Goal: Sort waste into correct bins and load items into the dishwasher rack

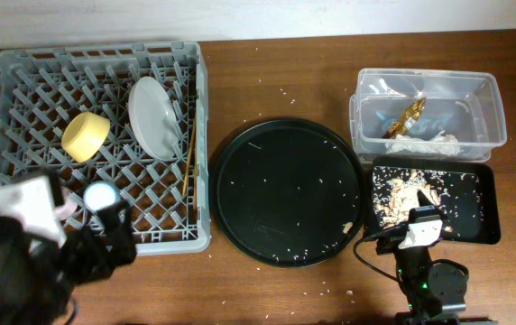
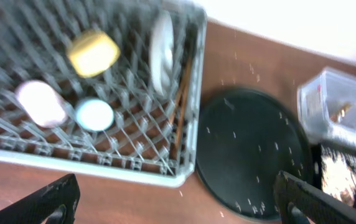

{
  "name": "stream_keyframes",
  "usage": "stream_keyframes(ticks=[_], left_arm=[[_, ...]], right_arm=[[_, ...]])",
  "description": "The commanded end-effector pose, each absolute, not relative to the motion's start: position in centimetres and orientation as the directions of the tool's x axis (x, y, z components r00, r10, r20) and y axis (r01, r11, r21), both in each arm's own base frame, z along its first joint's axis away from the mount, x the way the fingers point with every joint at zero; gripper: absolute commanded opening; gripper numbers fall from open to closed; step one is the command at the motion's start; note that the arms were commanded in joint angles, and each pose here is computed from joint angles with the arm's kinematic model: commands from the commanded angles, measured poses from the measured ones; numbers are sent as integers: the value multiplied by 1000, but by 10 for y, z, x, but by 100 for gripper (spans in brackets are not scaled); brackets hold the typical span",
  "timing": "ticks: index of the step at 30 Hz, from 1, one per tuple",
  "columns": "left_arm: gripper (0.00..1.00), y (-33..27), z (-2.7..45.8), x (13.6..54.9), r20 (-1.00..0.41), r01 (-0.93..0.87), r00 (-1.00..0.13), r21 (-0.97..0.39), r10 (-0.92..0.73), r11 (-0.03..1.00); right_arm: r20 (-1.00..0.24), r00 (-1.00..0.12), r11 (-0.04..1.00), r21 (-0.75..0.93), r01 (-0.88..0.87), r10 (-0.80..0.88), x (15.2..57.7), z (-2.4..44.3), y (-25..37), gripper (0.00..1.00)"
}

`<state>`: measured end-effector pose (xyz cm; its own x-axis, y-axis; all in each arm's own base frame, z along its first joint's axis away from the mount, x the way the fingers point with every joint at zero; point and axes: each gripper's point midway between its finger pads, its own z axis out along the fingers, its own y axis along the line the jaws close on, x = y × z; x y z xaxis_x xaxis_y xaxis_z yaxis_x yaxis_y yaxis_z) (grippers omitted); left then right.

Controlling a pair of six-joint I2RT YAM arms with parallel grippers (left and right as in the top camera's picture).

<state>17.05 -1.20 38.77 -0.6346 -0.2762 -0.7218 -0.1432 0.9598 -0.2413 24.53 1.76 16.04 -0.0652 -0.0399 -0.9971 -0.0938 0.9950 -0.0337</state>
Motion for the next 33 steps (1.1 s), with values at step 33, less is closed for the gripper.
stream_keyframes(ticks=[33], left_arm=[[99,-18,158,245,-997,86,-75,-36,-29,996]], right_arm=[[-997,-64,995,-40,-93,-46,245,158,17,98]])
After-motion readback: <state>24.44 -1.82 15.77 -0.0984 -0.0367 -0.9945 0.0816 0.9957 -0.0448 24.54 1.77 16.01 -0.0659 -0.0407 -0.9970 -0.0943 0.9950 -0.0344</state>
